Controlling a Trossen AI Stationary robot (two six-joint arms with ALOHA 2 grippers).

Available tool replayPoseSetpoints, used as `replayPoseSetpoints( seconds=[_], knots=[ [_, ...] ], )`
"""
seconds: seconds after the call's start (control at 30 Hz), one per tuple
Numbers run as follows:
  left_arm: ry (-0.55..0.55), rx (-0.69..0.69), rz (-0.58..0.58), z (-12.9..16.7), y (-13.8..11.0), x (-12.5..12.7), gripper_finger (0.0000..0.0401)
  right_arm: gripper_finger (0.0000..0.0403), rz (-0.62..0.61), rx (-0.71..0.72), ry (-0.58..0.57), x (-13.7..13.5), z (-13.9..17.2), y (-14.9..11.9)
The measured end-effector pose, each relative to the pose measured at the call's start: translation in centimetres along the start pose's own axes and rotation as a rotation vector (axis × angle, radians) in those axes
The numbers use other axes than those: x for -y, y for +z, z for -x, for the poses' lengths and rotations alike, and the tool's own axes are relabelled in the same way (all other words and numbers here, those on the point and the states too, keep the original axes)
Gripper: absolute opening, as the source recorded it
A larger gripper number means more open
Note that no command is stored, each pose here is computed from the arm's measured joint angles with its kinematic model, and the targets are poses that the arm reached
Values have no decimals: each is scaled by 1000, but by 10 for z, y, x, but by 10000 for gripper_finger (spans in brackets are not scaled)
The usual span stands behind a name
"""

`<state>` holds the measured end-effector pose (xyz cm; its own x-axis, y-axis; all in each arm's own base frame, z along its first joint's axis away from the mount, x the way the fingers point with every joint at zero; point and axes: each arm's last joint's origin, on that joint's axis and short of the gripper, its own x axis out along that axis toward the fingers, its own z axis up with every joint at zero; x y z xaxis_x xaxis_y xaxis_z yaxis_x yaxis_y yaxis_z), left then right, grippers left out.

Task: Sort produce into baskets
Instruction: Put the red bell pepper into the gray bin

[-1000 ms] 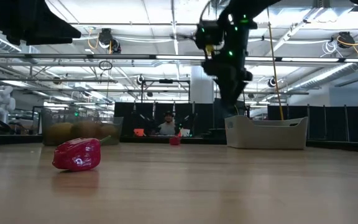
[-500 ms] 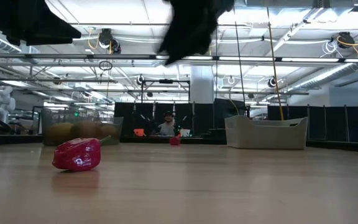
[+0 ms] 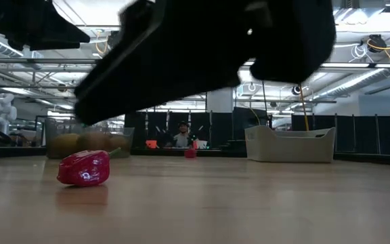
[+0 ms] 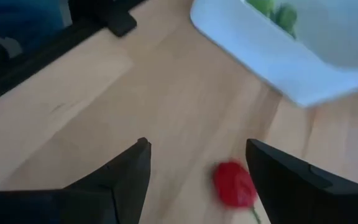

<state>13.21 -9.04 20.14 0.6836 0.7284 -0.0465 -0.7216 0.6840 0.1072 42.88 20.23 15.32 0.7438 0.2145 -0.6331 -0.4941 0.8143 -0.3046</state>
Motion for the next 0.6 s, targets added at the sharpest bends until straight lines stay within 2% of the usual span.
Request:
replayPoseSetpoints(
  seconds=[0.13,0.27,0.37,0.6],
  knots=[
    [13,-2,4,-2,0,0,262,251,69,62,-22,-3,-7,2],
    [19,-2,6,-3,0,0,262,251,61,94,-48,9,-8,2],
    [19,-3,5,-3,0,0,262,251,9,82,-52,22,-10,-3],
    [19,-3,4,-3,0,0,262,251,-160,94,27,46,-20,-19]
  ],
)
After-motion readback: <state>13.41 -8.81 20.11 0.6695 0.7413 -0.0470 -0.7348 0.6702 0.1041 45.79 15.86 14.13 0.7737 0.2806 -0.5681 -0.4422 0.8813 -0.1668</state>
